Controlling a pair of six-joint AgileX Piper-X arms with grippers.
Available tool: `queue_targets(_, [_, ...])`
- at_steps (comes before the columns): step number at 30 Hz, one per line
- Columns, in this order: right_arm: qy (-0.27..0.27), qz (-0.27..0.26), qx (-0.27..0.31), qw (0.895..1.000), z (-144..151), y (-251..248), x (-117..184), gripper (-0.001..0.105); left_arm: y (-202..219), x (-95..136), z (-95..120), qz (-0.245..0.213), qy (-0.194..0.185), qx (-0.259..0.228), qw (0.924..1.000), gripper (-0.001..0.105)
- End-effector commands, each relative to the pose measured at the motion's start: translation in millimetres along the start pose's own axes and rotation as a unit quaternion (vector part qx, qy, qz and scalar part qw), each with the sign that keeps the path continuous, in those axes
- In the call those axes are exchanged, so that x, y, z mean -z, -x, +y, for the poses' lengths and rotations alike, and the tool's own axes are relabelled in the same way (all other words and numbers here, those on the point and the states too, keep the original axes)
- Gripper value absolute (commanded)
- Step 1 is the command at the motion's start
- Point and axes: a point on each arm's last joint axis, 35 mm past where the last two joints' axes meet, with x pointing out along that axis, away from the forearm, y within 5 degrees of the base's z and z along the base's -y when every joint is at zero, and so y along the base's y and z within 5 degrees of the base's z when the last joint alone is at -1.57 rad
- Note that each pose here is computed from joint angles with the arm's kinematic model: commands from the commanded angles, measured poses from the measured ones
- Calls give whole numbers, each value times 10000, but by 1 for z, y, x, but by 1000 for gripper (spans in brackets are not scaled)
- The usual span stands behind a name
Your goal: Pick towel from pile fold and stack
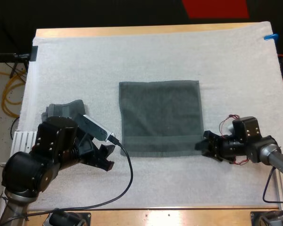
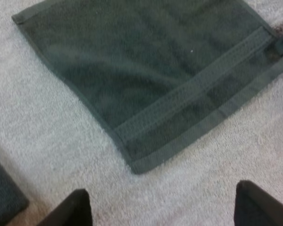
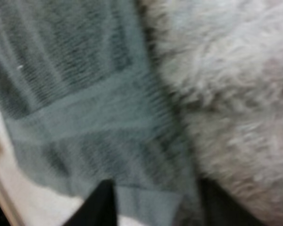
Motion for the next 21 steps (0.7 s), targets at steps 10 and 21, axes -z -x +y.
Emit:
queue_targets(10, [11,-125,486,9987,-7,-3,2,0,-6,1,1,-24,-181,-23,9998,60])
queue_targets(21, [18,-73,410,9991,-6,-3,3,0,-81,27,17,474,639,81,9968,61])
